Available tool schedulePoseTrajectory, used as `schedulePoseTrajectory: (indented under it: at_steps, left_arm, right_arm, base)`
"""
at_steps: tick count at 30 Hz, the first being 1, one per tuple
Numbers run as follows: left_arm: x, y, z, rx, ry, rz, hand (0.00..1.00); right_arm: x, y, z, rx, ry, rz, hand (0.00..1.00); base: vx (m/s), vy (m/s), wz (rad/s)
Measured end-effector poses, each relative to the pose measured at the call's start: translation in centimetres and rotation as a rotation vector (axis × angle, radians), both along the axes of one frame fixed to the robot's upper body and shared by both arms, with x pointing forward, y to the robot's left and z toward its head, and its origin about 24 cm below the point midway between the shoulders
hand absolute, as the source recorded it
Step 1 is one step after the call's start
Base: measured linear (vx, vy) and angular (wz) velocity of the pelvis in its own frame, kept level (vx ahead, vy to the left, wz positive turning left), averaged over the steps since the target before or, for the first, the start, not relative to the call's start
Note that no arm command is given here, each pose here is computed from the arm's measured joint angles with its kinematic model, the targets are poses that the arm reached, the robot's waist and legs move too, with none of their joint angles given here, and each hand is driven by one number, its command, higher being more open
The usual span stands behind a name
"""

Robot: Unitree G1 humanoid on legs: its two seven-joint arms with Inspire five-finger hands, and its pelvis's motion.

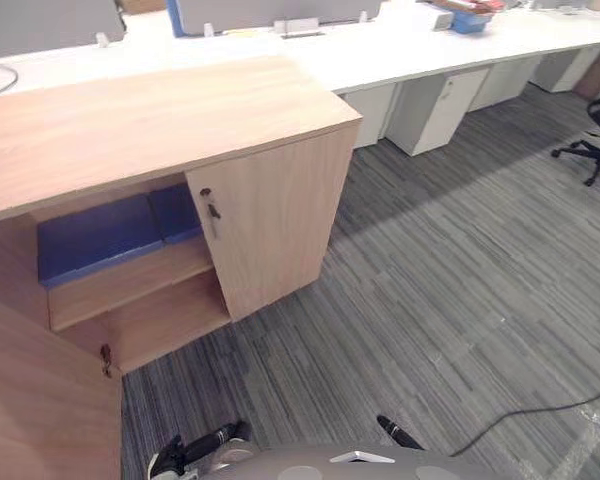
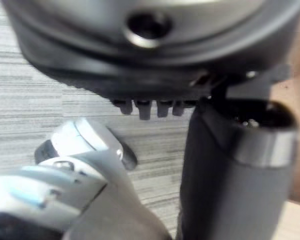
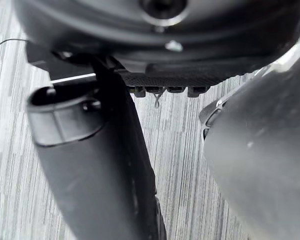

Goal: Walk over to the cabinet, pick up the folder, carry it to the office cabinet, place the folder inside the office cabinet, then close the office cabinet door

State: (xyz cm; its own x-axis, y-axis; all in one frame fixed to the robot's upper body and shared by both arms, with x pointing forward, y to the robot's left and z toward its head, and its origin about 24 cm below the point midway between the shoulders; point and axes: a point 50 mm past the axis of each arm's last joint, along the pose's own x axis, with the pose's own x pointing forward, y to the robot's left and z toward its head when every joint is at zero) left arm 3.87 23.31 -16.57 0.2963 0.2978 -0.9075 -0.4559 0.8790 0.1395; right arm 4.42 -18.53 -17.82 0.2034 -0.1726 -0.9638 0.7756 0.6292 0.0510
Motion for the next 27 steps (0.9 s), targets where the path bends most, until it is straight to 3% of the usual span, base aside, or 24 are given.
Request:
schedulePoseTrajectory:
  at_steps: [5,9,11,15,19,27]
  left_arm:
    - [0.6,0.7,0.3,0.016,-0.026,-0.016,1.0]
    - [1.6,-0.2,0.4,-0.005,-0.091,0.065,1.0]
    - [1.7,0.2,0.6,0.013,-0.093,0.056,1.0]
    - [2.0,-0.1,0.5,0.0,-0.102,0.078,1.0]
    - [1.8,-0.4,0.4,-0.013,-0.096,0.102,1.0]
    - [-0.7,-1.3,-0.2,-0.051,-0.002,0.114,1.0]
  right_arm:
    - [0.6,0.2,0.1,-0.028,0.003,0.121,1.0]
    - [2.5,-1.8,0.7,-0.165,0.0,0.379,1.0]
    - [3.1,-1.4,0.7,-0.175,-0.004,0.482,1.0]
    - [3.3,-2.3,1.0,-0.208,-0.004,0.52,1.0]
    - [4.4,-1.1,1.0,-0.186,-0.035,0.516,1.0]
    - [5.7,-0.3,1.2,-0.172,-0.084,0.478,1.0]
  base:
    - [-0.04,-0.01,0.99]
    - [-0.07,0.045,0.9]
    - [-0.04,0.072,1.05]
    - [0.07,0.128,1.18]
    - [0.07,0.091,1.02]
    - [0.05,0.022,0.5]
